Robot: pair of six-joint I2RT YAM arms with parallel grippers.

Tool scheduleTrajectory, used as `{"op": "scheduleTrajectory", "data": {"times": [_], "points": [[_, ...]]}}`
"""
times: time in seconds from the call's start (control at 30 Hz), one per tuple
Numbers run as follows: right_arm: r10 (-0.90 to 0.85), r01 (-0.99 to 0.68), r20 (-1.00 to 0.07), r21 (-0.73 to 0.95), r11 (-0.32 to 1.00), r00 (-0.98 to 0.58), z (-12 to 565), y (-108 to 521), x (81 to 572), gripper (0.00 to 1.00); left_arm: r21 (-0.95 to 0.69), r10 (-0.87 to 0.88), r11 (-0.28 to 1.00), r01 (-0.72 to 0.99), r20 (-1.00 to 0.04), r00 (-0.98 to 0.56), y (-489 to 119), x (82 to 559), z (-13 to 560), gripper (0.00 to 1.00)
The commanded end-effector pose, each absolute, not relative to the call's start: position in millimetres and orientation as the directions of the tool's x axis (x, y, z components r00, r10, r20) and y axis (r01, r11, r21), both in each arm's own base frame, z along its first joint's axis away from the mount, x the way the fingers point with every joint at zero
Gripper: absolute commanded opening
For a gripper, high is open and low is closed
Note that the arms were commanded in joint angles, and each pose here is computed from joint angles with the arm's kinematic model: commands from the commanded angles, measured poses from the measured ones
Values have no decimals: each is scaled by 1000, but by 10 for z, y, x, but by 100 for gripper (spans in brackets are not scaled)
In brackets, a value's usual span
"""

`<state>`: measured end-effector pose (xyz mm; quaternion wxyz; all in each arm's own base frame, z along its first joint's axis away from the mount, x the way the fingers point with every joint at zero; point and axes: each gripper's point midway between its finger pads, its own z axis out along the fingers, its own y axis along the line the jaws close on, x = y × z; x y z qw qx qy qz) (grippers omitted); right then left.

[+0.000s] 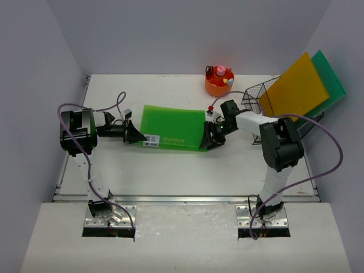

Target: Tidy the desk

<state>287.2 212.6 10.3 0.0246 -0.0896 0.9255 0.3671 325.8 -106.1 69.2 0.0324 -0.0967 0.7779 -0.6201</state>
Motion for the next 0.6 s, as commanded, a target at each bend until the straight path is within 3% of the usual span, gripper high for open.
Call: {"op": "scheduleTrajectory", "data": {"times": [0.0, 0.23, 0.57], "points": [[-182, -578, -633, 501, 645, -752, 1077, 2305, 3593, 63, -981, -216, 134, -139, 108, -970, -1009, 3243, 749, 0], [-365, -776, -821, 143, 614, -440, 1420, 2238, 3961, 81, -985, -225, 101, -139, 113, -968, -994, 3248, 816, 0], [-545, -881, -835, -203, 428, -72, 1416, 2648, 3609, 99, -983, -255, 19, -183, 172, -951, -943, 3261, 885, 0]]}}
